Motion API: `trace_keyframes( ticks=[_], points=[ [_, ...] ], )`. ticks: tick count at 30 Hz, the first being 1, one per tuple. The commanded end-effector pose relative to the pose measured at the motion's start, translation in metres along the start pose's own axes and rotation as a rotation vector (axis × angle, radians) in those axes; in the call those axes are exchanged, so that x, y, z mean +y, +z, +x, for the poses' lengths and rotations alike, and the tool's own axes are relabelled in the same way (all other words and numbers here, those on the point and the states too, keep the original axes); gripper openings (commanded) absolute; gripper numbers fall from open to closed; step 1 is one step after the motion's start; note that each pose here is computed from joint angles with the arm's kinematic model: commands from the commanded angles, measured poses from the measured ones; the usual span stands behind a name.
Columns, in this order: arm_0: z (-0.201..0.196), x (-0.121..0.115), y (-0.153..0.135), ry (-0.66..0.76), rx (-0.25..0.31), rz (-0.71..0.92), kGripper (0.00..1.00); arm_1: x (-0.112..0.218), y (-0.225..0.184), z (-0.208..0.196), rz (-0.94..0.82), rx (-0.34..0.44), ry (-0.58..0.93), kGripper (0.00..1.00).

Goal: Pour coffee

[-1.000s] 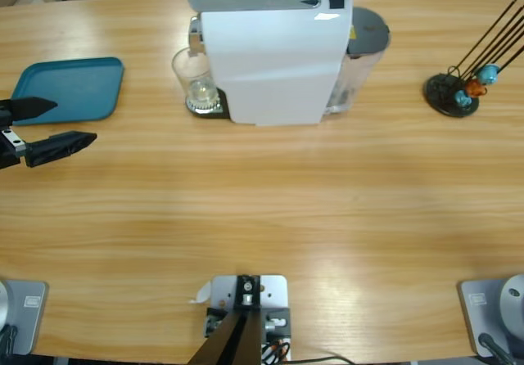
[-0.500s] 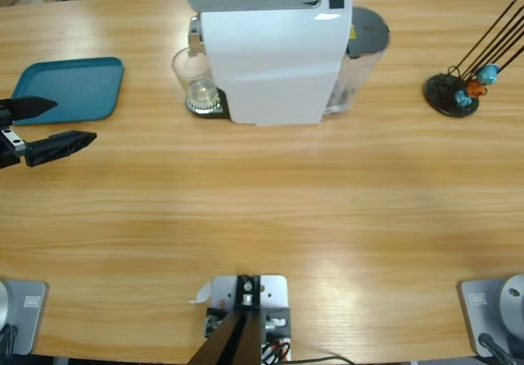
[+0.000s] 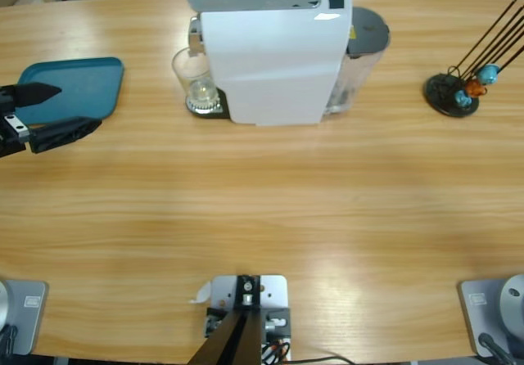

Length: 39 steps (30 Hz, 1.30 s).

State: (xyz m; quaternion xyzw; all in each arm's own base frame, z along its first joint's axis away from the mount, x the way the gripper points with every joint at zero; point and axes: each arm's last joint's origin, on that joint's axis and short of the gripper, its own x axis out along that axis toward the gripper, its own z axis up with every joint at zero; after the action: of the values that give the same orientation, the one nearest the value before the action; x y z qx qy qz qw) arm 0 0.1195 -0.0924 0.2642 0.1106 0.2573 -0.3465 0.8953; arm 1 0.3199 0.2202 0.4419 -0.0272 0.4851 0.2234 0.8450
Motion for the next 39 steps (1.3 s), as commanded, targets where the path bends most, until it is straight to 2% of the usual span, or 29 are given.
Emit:
trace_keyframes(
  ticks=[1,4,7,9,13,15,17,19,23,29,31,32,33,36,39],
  points=[
    [0.01,0.0,-0.009,-0.014,0.043,-0.001,0.968,0.003,-0.002,0.023,0.007,0.072,-0.008,1.0],
    [0.009,0.001,-0.002,-0.012,0.021,0.001,0.968,0.003,-0.005,0.009,-0.018,0.061,-0.004,1.0],
    [0.01,0.002,0.012,-0.01,-0.011,0.004,0.968,0.004,-0.022,-0.02,-0.145,0.044,0.016,1.0],
    [0.012,0.002,0.019,-0.026,-0.022,0.005,0.968,0.003,-0.038,-0.036,-0.2,0.039,-0.021,1.0],
    [0.02,0.002,0.029,-0.054,-0.02,0.005,0.968,-0.006,-0.07,-0.053,-0.218,0.036,-0.036,1.0],
    [0.028,0.003,0.032,-0.067,-0.004,0.002,0.968,-0.007,-0.082,-0.064,-0.224,-0.025,-0.012,1.0],
    [0.028,0.003,0.034,-0.06,-0.008,-0.001,0.968,-0.007,-0.096,-0.069,-0.237,-0.156,0.004,1.0],
    [0.022,0.003,0.035,-0.056,-0.03,-0.003,0.968,-0.012,-0.105,-0.071,-0.239,-0.205,-0.023,1.0],
    [0.019,0.003,0.038,-0.056,-0.044,0.012,0.968,-0.022,-0.134,-0.07,-0.269,-0.181,-0.061,1.0],
    [0.012,0.002,0.046,-0.066,-0.076,0.051,1.0,-0.032,-0.143,-0.026,-0.213,-0.015,-0.135,1.0],
    [0.012,0.002,0.049,-0.072,-0.084,0.044,1.0,-0.034,-0.149,-0.021,-0.22,0.05,-0.146,1.0],
    [0.012,0.002,0.048,-0.072,-0.082,0.044,1.0,-0.037,-0.158,-0.026,-0.236,0.047,-0.144,1.0],
    [0.012,0.002,0.048,-0.072,-0.081,0.043,1.0,-0.039,-0.169,-0.035,-0.252,0.004,-0.135,1.0],
    [0.013,0.002,0.044,-0.073,-0.066,0.041,1.0,-0.049,-0.196,-0.059,-0.236,-0.19,-0.163,1.0],
    [0.01,0.001,0.046,-0.071,-0.084,0.044,1.0,-0.06,-0.226,-0.054,-0.218,-0.335,-0.195,1.0]
  ],
)
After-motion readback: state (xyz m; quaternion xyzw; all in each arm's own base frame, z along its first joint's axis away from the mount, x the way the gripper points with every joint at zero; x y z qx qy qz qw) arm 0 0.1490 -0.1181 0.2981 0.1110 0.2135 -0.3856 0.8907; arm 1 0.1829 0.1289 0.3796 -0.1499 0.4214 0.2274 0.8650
